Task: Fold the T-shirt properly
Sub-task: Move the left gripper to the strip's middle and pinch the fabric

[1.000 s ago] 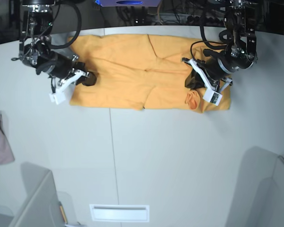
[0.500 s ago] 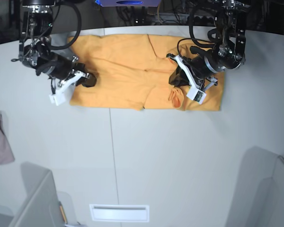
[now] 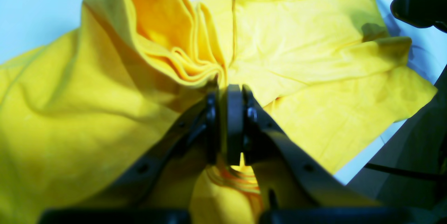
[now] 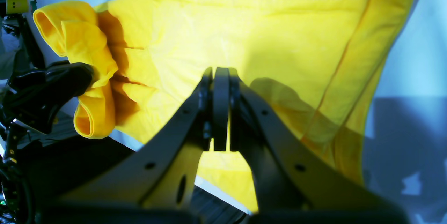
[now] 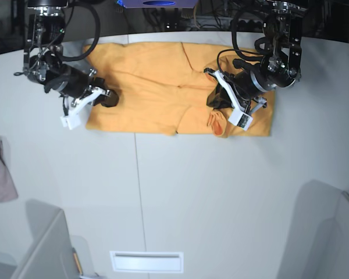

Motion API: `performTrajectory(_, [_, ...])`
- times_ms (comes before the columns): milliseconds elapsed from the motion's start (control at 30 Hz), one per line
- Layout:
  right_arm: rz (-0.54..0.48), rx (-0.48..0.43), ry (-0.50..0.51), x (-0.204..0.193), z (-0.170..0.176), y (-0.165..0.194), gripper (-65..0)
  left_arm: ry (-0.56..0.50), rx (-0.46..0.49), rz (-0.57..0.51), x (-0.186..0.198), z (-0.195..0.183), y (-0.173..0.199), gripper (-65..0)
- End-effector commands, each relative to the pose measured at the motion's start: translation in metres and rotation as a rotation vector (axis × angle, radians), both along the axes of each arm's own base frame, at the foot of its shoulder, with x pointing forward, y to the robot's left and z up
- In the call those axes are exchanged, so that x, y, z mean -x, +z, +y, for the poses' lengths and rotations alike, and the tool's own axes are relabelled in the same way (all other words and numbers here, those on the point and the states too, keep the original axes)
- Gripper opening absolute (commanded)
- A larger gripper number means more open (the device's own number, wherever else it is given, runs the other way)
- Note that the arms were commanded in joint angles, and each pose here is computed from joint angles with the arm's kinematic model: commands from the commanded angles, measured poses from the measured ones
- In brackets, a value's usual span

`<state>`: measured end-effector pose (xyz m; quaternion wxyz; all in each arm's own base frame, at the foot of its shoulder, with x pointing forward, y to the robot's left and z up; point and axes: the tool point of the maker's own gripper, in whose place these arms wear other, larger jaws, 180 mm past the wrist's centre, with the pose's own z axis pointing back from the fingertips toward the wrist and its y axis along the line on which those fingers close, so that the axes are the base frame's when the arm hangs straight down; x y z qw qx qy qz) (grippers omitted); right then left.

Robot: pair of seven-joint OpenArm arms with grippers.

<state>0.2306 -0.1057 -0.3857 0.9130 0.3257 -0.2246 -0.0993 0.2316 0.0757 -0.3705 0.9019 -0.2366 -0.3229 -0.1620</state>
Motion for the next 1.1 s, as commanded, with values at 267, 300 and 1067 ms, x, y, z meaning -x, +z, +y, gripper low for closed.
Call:
performTrajectory(267, [-0.043, -0.007, -0.002, -0.008, -0.002, 0.010, -65.0, -0.019, -0.017, 0.028, 0.003, 0.003, 0.001, -65.0])
performTrajectory(300, [-0.043, -0.007, -0.002, -0.008, -0.002, 0.010, -65.0, -0.016, -0.017, 0.026, 0.002, 0.004, 0.002, -65.0])
performTrajectory(1067, [-0.042, -0.014, -0.003, -0.007, -0.001, 0.010, -65.0, -0.034, -0.006, 0.053, 0.001, -0.003, -0.006, -39.5])
